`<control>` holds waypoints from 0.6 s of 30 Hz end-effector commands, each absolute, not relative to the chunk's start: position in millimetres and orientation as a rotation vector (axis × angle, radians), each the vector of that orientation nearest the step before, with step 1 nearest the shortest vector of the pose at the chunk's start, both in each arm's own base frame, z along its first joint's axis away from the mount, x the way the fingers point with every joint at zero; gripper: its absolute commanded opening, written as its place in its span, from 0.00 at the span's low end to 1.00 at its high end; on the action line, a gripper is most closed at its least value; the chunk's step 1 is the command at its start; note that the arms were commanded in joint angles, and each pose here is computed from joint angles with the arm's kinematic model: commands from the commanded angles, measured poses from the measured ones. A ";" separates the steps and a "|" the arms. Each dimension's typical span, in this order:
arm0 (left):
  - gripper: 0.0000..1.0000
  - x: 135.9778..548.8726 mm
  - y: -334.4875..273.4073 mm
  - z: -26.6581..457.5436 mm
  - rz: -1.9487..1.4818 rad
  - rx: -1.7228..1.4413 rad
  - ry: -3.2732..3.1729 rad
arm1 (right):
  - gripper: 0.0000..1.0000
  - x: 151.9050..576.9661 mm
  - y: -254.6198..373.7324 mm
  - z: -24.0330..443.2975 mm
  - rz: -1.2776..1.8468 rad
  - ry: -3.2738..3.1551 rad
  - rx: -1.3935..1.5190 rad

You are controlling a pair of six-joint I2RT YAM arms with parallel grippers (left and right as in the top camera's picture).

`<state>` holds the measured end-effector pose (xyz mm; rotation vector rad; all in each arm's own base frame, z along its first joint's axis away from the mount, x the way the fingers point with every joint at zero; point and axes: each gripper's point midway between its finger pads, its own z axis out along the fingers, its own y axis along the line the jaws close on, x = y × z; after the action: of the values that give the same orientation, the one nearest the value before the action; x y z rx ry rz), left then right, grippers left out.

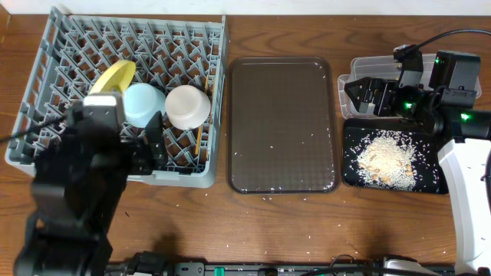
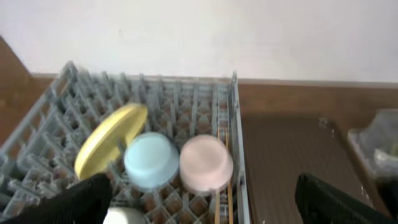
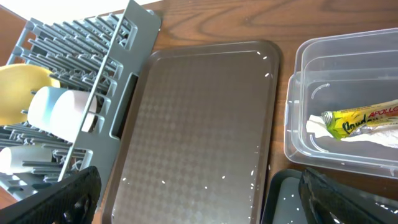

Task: Sort waste into correct bins and load items into the dishwasher
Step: 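Open the left gripper and pull it back out of the rack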

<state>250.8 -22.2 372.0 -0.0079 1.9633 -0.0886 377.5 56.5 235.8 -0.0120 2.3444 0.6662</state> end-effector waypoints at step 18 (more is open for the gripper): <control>0.98 237.7 -11.1 254.6 -0.172 -0.137 1.558 | 0.99 377.3 54.7 237.5 0.665 2.340 -0.004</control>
<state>240.9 -10.3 273.0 -0.1239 1.5730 -0.1524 377.5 56.5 235.7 -0.0085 2.3453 0.6671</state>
